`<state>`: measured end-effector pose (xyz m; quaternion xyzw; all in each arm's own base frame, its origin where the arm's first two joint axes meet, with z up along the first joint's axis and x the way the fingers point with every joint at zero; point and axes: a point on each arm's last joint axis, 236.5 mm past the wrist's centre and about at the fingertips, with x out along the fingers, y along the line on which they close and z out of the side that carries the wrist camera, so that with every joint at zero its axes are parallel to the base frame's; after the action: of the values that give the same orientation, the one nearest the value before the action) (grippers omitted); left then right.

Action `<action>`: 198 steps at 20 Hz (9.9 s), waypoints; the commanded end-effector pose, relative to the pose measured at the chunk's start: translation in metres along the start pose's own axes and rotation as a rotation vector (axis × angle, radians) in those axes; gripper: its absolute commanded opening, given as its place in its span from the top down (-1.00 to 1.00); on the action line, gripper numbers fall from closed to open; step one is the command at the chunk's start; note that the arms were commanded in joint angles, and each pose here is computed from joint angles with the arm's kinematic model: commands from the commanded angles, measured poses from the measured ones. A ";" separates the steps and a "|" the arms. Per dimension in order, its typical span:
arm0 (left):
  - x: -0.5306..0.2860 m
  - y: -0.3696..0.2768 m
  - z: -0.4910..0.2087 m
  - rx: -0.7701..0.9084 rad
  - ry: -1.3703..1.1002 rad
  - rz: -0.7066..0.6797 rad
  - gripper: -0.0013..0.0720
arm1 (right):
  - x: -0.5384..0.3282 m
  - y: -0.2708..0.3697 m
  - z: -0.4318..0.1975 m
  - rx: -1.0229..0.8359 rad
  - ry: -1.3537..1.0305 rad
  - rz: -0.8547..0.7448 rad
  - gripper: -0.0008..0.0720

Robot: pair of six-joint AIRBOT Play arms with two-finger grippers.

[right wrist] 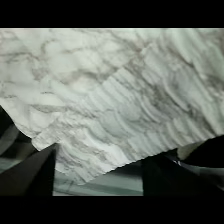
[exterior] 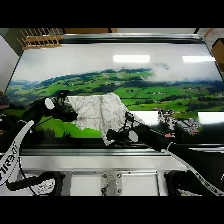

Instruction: Fold the clothes and pants, and hang the long-sleeved shirts on hangers.

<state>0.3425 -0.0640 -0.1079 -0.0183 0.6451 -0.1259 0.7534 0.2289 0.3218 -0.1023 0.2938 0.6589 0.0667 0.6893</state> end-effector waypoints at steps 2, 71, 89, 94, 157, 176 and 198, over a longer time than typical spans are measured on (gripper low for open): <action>0.000 0.000 0.000 0.001 0.001 0.000 0.95 | 0.004 0.021 0.021 0.019 -0.091 0.091 -0.15; -0.008 -0.014 -0.050 -0.849 -0.151 -0.301 -0.84 | -0.340 -0.039 0.141 -0.310 -0.671 0.143 -0.84; 0.006 -0.061 0.013 -0.587 -0.092 -0.310 0.95 | -0.321 -0.093 0.151 -0.126 -0.608 0.006 -0.84; -0.016 -0.056 0.011 -0.499 -0.130 -0.274 0.95 | -0.221 -0.214 0.158 0.297 -0.400 -0.118 -0.84; -0.210 -0.100 0.292 -0.161 -0.600 -0.429 0.95 | -0.213 -0.047 0.274 0.047 -0.262 0.110 0.92; -0.127 -0.044 0.012 -0.298 -0.281 -0.190 0.95 | -0.205 -0.135 0.147 -0.247 -0.156 -0.273 0.92; -0.134 -0.050 -0.054 -0.284 -0.475 -0.170 -0.42 | -0.207 -0.084 0.130 -0.227 -0.231 0.047 -0.98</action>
<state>0.2658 -0.0702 -0.0058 -0.2165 0.4609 -0.0685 0.8579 0.2959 0.1133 -0.0064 0.2097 0.5846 0.0926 0.7782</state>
